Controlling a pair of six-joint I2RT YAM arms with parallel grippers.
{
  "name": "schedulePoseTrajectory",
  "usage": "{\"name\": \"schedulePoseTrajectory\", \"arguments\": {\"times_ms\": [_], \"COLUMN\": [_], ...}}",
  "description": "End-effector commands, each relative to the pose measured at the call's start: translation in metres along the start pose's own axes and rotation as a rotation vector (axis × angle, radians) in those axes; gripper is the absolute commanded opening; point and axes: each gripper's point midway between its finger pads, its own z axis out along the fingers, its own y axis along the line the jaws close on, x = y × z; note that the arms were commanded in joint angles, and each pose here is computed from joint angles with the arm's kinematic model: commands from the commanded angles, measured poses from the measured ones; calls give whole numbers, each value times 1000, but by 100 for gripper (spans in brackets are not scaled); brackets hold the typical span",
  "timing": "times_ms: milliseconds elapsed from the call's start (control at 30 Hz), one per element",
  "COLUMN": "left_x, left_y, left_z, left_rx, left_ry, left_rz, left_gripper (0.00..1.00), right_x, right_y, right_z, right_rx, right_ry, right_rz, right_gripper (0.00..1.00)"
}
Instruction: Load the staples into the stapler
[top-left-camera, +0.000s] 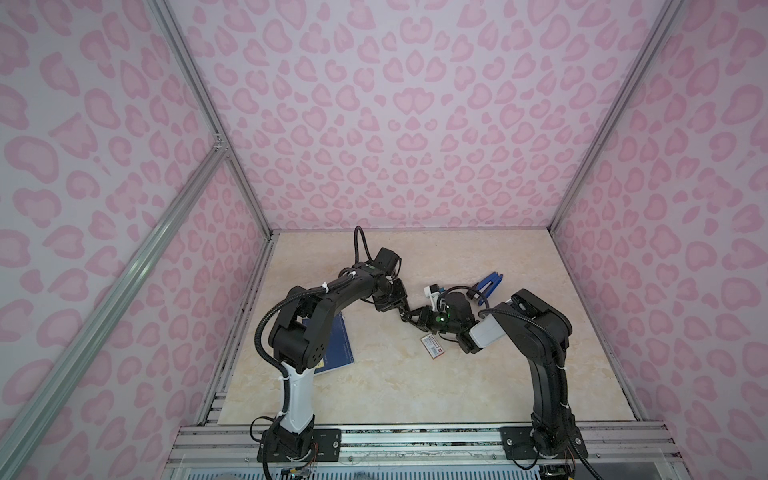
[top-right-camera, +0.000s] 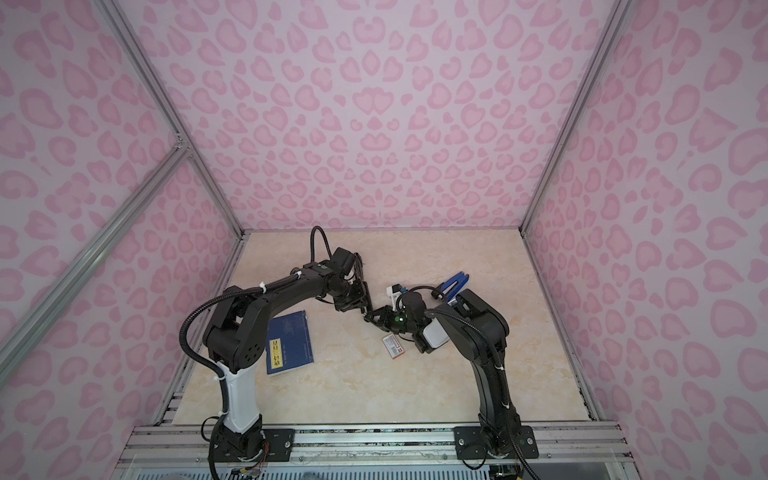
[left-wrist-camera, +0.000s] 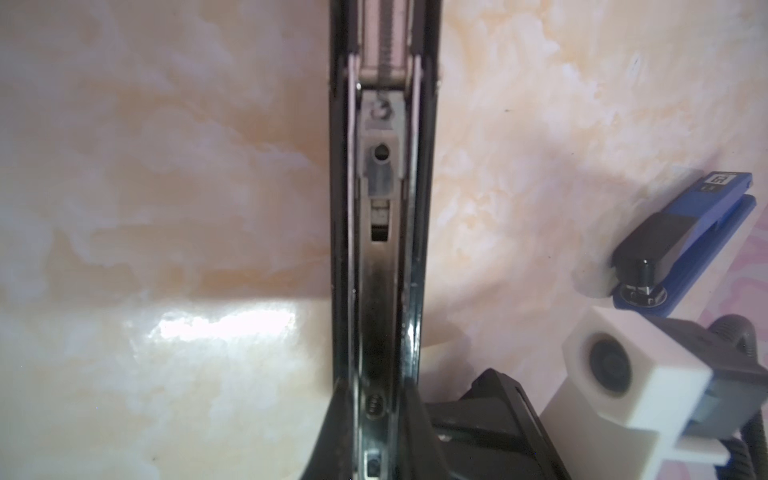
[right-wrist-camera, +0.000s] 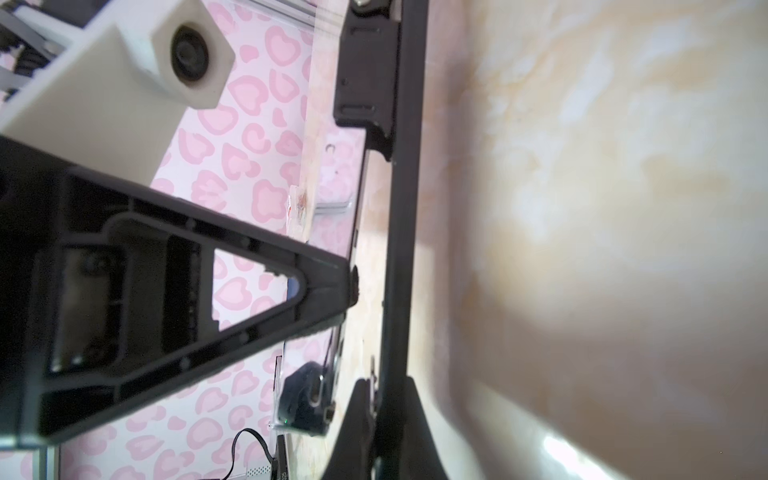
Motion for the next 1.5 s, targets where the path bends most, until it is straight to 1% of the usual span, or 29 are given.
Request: {"name": "schedulePoseTrajectory", "arguments": {"times_ms": [0,100,200,433,667,900,1200,1233,1367,1433,1467], "left_x": [-13,-20,-24,-32,-32,-29,-13,-12,-11,-12,-12], "left_y": [0,0,4,24,53,71,68,67,65,63,61], "left_z": [-4,-8,-10,-18,-24,-33,-28,-27,-29,-33,-36], "left_rx": [-24,-38,-71,-227,-406,-509,-496,-493,-498,-491,-482], "left_ry": [-43,-57,-62,-63,-24,-3,32,33,26,15,7], "left_rz": [31,43,60,157,266,344,360,361,360,356,352], "left_gripper": [3,3,3,3,3,4,8,11,39,46,48], "right_x": [10,10,10,6,-1,-1,1,1,1,0,-1], "right_y": [-13,-14,-13,-4,0,0,0,0,2,3,3], "right_z": [-3,-9,-17,-36,-53,-61,-69,-70,-75,-78,-81], "right_rx": [42,45,41,30,37,87,129,134,159,179,197], "right_ry": [22,10,-1,-32,-61,-56,-61,-59,-58,-59,-61], "right_rz": [13,14,12,0,-12,-46,-69,-73,-90,-107,-118], "right_gripper": [11,18,22,22,23,22,22,22,24,28,31]}}
